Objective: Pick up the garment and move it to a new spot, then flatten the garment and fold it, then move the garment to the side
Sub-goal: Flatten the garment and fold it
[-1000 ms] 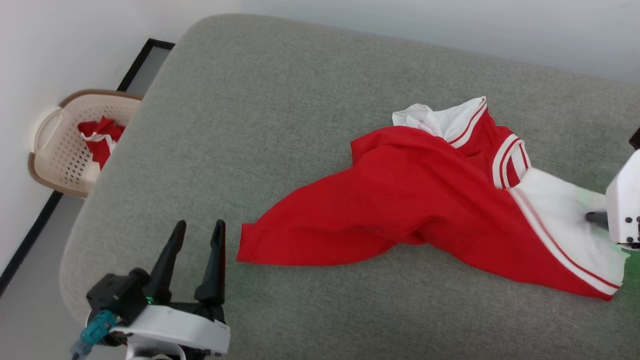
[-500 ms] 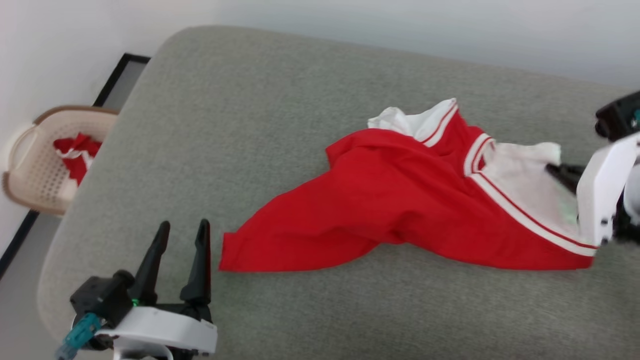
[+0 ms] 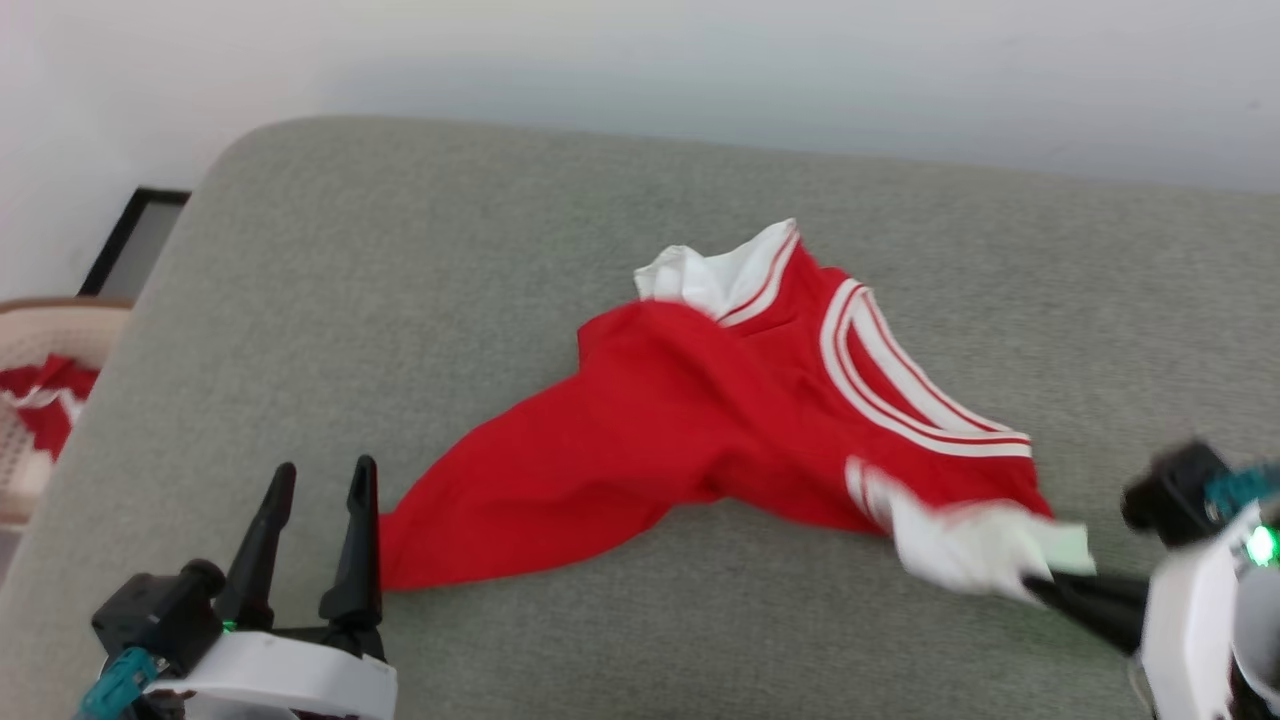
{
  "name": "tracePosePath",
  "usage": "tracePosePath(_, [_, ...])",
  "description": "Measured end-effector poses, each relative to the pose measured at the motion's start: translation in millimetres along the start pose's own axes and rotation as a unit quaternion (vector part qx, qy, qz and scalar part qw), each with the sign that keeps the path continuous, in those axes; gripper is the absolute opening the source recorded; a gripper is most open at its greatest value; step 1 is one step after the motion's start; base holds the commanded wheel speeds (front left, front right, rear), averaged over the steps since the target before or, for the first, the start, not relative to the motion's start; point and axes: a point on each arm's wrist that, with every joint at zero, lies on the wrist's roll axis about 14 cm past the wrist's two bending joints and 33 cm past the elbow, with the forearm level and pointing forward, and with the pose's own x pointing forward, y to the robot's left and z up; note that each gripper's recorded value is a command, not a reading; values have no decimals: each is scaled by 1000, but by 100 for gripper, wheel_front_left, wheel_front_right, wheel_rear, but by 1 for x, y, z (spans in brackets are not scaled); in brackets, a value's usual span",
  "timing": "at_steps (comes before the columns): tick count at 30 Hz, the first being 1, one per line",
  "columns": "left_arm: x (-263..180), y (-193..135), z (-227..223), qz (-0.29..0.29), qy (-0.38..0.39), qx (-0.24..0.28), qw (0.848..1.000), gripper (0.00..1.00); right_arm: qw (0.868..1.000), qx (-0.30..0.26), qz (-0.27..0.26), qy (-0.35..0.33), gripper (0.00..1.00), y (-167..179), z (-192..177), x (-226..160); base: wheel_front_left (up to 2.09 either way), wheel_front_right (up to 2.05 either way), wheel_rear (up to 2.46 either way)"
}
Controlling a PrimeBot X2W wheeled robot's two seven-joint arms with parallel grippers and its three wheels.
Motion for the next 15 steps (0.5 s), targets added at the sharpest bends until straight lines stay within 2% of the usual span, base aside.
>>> tracePosePath(8, [3, -12, 3, -21, -1, -4, 1000, 100, 995, 39, -45, 74, 0, -12, -72, -31, 0, 0, 0])
tracePosePath(11, [4, -16, 3, -28, 0, -6, 1000, 100, 993, 39, -61, 90, 0, -17, -85, -36, 0, 0, 0])
tracePosePath(14, [5, -19, 2, -34, 3, -6, 999, 100, 993, 48, -55, 96, 2, -10, -93, -33, 0, 0, 0])
tracePosePath(15, [5, -20, 2, -35, 3, -6, 999, 100, 993, 45, -57, 92, 35, -10, -93, -32, 0, 0, 0])
